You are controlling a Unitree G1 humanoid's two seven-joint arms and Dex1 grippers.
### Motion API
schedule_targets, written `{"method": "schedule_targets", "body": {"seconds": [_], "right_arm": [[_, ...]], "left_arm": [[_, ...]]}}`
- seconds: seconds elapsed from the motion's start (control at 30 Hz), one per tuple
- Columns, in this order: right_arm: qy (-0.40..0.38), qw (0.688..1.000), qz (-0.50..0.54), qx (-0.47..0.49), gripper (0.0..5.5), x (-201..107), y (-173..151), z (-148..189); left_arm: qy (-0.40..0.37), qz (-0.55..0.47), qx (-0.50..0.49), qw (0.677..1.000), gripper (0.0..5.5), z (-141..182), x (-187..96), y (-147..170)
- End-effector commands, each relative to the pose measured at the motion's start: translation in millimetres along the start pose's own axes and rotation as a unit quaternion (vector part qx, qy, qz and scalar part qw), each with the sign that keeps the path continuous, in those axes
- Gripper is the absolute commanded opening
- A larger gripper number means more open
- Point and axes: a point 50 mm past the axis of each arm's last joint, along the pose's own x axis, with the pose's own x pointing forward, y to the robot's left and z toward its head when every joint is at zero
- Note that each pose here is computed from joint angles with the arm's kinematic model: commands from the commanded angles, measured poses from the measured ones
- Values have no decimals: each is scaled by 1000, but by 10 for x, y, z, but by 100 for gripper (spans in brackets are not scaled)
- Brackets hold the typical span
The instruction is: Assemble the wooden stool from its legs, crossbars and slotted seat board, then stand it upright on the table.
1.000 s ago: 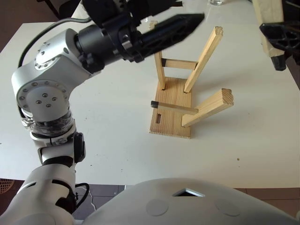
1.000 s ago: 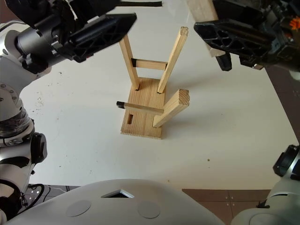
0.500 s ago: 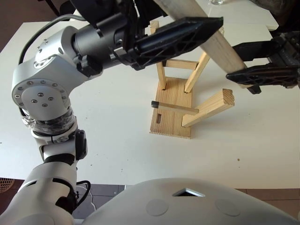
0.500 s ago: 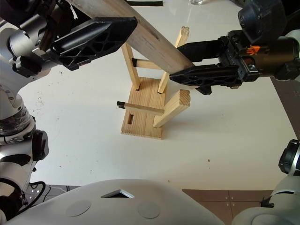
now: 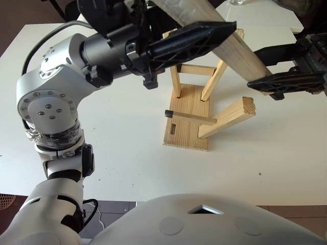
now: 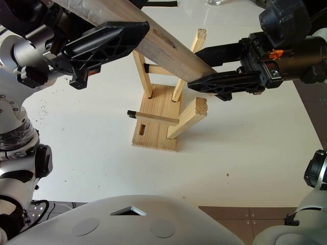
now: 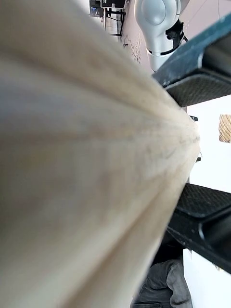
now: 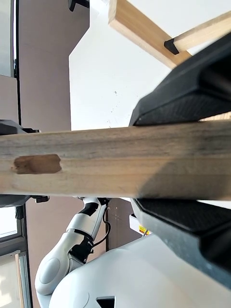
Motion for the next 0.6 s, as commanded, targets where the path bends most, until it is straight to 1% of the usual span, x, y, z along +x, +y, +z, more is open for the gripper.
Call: {"method": "schedule_targets", "body": {"seconds": [0.03, 0.1, 0.17, 0.2, 0.3, 0.47, 0.53, 0.6], "right_arm": [[0, 999, -2, -32, 204, 26, -19, 87], [0, 999, -4, -36, 204, 29, -31, 92], [-4, 999, -24, -43, 204, 38, -69, 91], [-1, 999, -30, -44, 241, 43, -84, 79], [11, 998, -42, -40, 283, 25, -99, 28], [16, 994, -106, -37, 287, -146, -204, -56], [11, 991, -130, -33, 287, -242, -216, -89], [-1, 985, -168, -29, 287, -368, -247, -121]], "left_arm": [[27, -12, -1, 1000, 208, -82, 12, -42], [18, -8, 4, 1000, 208, -70, 8, -37], [-10, -6, 4, 1000, 208, -21, 8, -27], [-22, -3, 5, 1000, 207, 11, 5, -20], [-48, 11, 15, 999, 206, 103, -6, 17], [-53, 39, 38, 997, 205, 155, -13, 99], [-47, 46, 53, 996, 205, 185, -37, 123], [-25, 58, 76, 995, 205, 253, -119, 154]]}}
